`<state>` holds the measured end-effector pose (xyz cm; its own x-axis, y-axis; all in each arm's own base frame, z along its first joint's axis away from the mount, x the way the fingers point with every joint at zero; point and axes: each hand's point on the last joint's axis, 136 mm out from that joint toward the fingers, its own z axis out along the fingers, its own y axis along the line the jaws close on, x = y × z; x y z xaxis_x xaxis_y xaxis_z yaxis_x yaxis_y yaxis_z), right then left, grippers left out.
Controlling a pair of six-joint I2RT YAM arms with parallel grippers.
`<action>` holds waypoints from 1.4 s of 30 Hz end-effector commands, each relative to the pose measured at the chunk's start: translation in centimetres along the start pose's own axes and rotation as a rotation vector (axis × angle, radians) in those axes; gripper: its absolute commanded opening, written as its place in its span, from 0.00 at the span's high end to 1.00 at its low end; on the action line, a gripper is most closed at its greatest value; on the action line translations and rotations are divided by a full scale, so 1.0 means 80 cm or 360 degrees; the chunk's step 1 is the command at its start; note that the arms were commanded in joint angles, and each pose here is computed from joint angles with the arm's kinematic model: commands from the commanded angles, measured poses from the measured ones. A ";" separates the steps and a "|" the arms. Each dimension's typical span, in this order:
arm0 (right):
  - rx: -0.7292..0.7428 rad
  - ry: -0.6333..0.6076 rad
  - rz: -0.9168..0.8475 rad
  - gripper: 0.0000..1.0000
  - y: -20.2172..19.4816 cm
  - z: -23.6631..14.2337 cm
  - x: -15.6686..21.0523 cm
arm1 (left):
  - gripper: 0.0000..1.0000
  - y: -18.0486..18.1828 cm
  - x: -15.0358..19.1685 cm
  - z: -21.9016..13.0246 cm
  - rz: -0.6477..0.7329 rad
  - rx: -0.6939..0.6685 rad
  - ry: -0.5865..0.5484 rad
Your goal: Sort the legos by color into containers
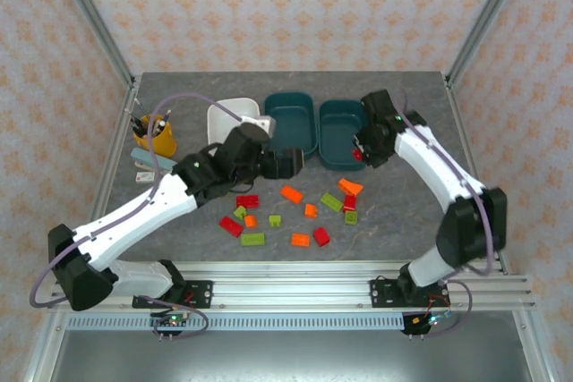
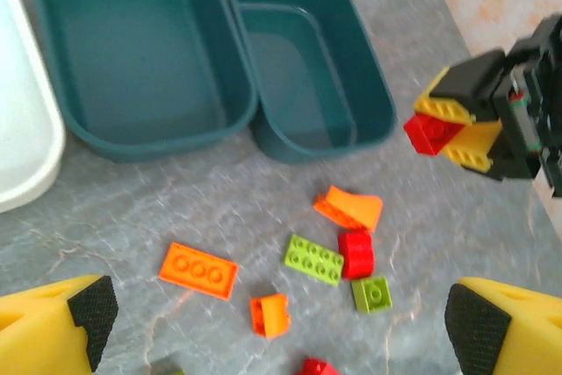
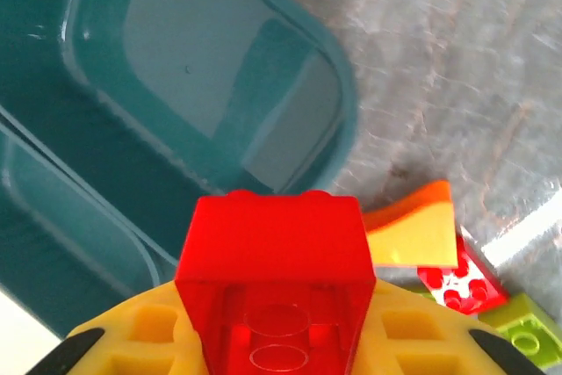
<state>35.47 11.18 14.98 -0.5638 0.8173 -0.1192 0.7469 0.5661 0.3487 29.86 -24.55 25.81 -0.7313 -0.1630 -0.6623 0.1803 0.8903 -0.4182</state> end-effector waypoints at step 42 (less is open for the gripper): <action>-0.0875 0.0112 -0.1581 0.32 0.079 -0.044 0.217 | 0.24 0.266 0.129 0.049 -0.0002 -0.0862 0.0715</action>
<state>28.83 27.23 16.11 -0.8952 0.0160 -0.4453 -0.2105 0.8656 0.4543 27.78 -8.68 8.26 -0.9337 -0.1968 -0.2992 -0.2066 0.9784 0.0012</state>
